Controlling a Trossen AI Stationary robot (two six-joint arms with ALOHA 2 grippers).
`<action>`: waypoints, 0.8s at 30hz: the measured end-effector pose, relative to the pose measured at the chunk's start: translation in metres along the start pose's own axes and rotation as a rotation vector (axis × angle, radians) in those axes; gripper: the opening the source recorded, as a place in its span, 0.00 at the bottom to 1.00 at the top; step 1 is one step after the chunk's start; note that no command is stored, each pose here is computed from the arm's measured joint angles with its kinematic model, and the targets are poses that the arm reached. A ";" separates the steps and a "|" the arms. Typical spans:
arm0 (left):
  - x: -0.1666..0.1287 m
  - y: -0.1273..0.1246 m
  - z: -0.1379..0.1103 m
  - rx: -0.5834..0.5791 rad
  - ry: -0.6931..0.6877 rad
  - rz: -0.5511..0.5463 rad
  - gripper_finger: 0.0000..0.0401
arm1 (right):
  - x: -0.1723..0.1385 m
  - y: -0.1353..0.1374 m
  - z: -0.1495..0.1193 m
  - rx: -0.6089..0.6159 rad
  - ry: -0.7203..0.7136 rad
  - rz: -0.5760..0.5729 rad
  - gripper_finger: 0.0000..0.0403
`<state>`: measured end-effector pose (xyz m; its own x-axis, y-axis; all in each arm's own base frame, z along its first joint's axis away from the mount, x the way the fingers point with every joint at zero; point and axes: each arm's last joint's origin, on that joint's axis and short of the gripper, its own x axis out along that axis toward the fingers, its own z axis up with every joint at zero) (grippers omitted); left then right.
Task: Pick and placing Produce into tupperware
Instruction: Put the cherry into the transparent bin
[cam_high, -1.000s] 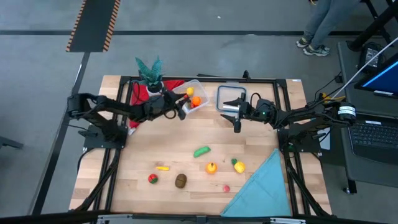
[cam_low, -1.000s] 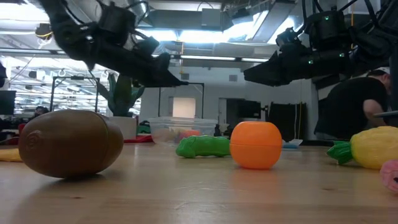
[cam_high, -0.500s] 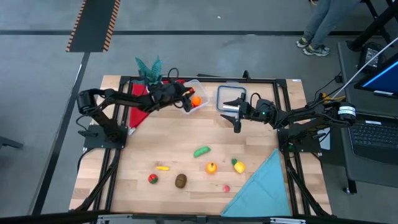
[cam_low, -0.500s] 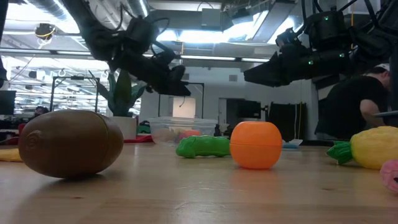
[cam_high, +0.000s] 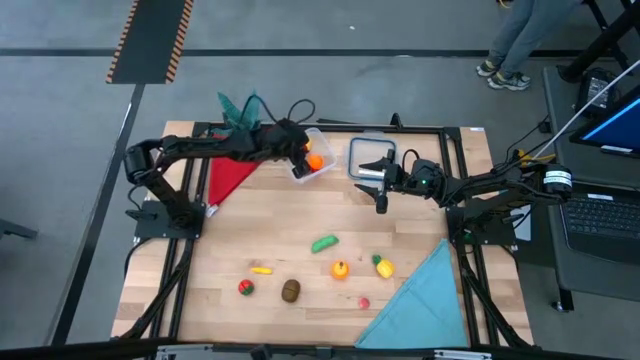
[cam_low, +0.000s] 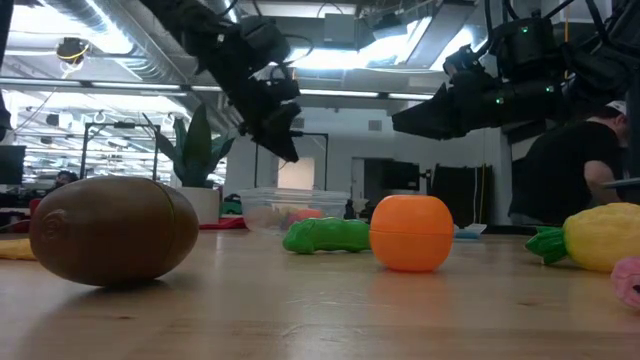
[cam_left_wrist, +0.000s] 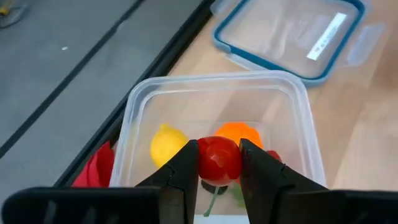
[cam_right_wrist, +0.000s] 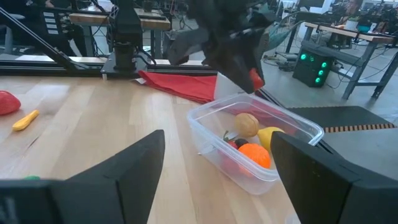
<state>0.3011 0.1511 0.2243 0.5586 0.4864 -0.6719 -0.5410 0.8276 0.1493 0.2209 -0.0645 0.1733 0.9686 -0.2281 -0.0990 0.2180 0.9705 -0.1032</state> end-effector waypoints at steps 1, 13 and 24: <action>0.000 0.000 0.004 0.012 0.008 -0.018 0.21 | 0.000 0.000 0.000 0.000 0.000 0.000 0.73; 0.007 0.008 0.016 0.047 0.127 -0.026 0.22 | 0.000 0.000 -0.001 0.001 0.013 0.002 0.73; 0.030 0.006 0.005 0.053 0.195 -0.020 0.23 | 0.000 0.000 -0.002 0.000 0.023 0.003 0.73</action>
<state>0.3176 0.1724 0.2081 0.4340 0.4107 -0.8019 -0.4941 0.8527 0.1693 0.2207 -0.0644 0.1711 0.9663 -0.2270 -0.1218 0.2151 0.9711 -0.1033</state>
